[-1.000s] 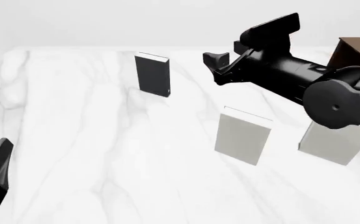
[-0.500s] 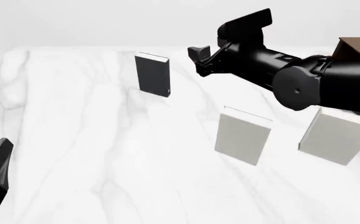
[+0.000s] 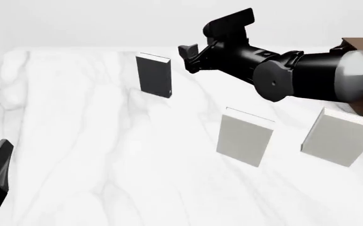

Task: Pick up the book on the left and place it on top of the shelf.

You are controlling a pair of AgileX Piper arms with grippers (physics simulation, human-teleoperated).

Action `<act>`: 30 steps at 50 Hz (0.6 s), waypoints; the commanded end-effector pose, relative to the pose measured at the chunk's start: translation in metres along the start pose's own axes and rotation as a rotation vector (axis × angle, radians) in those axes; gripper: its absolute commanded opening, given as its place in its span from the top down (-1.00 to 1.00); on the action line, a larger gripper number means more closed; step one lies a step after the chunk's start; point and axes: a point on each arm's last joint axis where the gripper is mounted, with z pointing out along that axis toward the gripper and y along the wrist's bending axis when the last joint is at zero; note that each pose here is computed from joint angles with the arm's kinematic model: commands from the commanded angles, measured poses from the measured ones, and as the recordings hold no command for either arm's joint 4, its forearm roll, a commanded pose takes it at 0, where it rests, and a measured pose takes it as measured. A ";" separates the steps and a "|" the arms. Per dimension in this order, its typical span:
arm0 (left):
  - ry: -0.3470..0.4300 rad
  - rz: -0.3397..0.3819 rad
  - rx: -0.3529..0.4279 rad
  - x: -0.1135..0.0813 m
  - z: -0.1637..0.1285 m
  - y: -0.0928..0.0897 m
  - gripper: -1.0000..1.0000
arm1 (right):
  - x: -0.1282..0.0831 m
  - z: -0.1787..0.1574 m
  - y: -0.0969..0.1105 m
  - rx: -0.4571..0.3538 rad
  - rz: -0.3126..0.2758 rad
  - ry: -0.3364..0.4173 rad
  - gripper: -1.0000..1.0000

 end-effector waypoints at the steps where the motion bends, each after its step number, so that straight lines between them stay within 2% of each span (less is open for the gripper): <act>1: 0.000 0.000 0.000 0.000 0.000 0.000 -1.00 | 0.003 0.018 -0.003 0.007 -0.005 0.009 -1.00; 19: 0.000 0.000 0.000 0.000 0.000 0.000 -1.00 | 0.009 0.044 -0.012 0.028 0.008 0.020 -1.00; 30: 0.000 0.000 0.000 0.000 0.000 0.000 -1.00 | 0.020 0.057 -0.013 0.029 0.019 0.046 -1.00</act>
